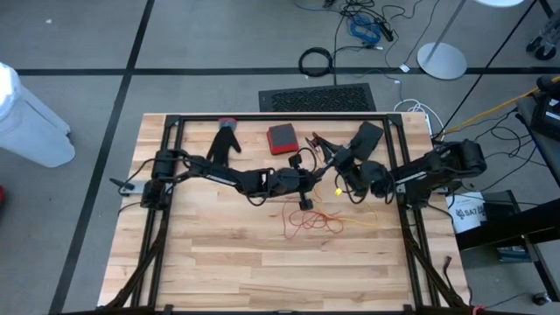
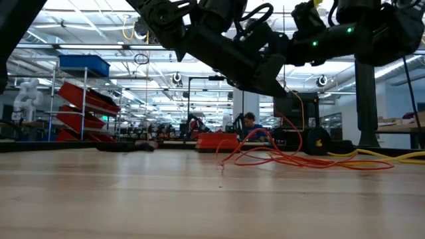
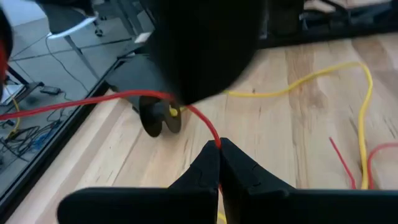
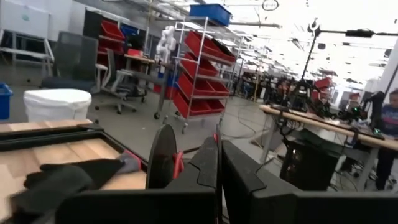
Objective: Coil cords
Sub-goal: Coil the red wire onto the spool
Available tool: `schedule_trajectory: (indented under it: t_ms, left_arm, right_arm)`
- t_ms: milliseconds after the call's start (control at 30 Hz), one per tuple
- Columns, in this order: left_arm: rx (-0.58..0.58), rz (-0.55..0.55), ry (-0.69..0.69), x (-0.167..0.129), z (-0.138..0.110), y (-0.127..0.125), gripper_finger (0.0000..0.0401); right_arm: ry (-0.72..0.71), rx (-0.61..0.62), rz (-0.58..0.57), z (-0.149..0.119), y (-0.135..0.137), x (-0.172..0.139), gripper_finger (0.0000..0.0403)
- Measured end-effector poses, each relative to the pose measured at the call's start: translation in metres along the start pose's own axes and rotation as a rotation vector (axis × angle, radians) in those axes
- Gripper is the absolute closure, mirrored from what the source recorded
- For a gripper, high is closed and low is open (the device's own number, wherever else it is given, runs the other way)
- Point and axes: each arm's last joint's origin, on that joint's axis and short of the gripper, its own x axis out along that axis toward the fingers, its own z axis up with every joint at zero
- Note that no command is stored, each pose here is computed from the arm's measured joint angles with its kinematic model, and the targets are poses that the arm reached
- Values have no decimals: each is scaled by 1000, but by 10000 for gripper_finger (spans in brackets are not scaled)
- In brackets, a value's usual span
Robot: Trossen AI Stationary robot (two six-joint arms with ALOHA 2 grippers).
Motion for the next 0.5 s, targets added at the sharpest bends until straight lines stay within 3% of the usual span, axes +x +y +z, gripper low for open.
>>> schedule_trajectory:
  t_ms: [500]
  left_arm:
    - [125,97,65,-25,24,12,401]
  right_arm:
    - [34,-31,34,-11,5,1,403]
